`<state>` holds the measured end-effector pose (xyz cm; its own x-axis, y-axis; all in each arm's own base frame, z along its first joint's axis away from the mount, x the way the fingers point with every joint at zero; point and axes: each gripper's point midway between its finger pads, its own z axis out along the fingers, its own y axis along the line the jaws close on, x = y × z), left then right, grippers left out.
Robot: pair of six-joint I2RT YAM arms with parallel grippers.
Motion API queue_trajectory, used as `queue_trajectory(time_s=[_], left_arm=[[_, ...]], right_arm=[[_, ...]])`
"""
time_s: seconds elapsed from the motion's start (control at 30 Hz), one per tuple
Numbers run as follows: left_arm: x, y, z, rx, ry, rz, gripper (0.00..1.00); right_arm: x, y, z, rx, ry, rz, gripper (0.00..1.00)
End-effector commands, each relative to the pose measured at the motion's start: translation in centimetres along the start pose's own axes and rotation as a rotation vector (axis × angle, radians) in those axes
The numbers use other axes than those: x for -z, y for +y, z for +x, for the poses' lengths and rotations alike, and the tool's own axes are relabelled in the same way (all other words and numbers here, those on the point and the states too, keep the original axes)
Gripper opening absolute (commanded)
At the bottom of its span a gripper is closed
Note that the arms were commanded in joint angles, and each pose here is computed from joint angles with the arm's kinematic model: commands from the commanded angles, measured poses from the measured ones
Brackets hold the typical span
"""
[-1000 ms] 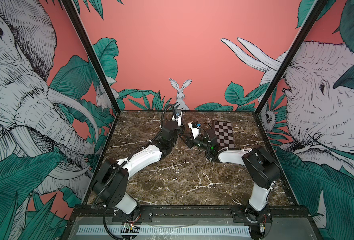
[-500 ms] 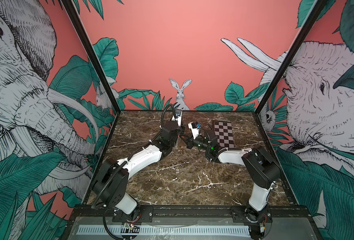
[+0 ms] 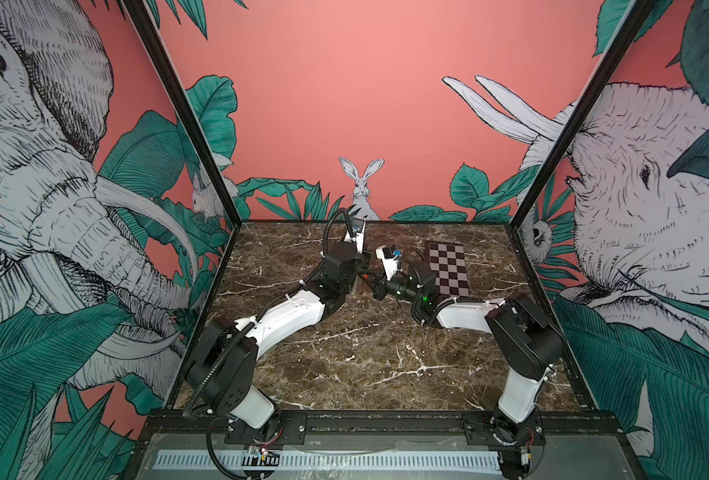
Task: Remove the label from the bottle
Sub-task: Tear open the label from the bottle.
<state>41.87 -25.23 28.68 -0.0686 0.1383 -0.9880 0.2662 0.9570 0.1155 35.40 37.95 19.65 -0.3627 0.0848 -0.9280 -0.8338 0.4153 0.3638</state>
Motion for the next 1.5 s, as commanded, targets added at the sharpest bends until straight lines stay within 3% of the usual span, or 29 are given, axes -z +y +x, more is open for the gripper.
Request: queue_trajectory(time_s=[0.0, 1.47], left_arm=[[0.0, 0.9, 4.1, -0.094, 0.125, -0.039, 0.00], [-0.2, 1.0, 5.5, -0.106, 0.141, -0.051, 0.00]], right_arm=[[0.6, 1.9, -1.4, 0.023, -0.031, -0.050, 0.00], [-0.2, 5.5, -1.1, 0.025, -0.009, -0.126, 0.00]])
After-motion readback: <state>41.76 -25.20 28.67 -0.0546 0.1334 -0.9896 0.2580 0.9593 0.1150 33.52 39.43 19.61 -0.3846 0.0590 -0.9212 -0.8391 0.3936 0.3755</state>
